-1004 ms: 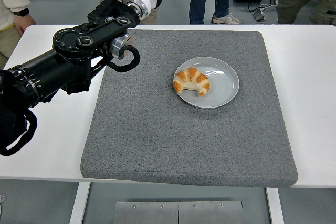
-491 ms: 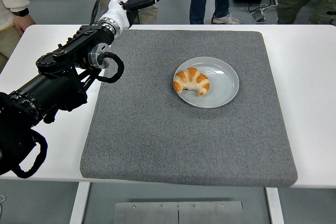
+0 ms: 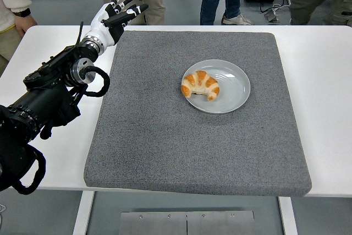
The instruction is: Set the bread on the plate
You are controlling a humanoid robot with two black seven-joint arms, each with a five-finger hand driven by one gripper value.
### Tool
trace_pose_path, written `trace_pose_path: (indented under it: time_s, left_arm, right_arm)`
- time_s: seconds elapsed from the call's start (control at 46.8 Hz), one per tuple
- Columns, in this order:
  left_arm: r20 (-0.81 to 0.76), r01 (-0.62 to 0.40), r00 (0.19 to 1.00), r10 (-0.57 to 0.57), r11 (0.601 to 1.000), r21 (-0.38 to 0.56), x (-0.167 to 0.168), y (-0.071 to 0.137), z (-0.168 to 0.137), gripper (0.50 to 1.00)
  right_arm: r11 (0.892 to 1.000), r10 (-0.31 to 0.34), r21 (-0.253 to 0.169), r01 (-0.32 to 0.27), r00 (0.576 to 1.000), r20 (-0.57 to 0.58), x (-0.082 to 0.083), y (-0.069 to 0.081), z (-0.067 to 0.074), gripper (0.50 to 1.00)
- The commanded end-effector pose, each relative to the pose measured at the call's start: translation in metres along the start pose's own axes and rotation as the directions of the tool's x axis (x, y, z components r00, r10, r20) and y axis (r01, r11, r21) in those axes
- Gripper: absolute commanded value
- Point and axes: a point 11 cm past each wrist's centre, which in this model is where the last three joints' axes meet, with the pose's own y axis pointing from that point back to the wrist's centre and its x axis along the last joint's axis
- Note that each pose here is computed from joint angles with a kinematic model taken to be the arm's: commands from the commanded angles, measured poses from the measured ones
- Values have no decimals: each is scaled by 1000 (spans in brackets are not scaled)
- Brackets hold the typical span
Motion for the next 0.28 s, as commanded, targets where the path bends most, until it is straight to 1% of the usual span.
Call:
trace_pose_path:
  time_s: [0.0,0.256]
  left_arm:
    - [-1,6,1000,-6,1000,0,0,0,-1,968]
    - [-7,11,1000,-11,1000,-2,-3,0,-1,968]
  right_arm:
    - [1000,3,0,-3,1000,5,0,0,0,1000]
    - [1000,6,-4,-6,1000,9,1,1,2,1000]
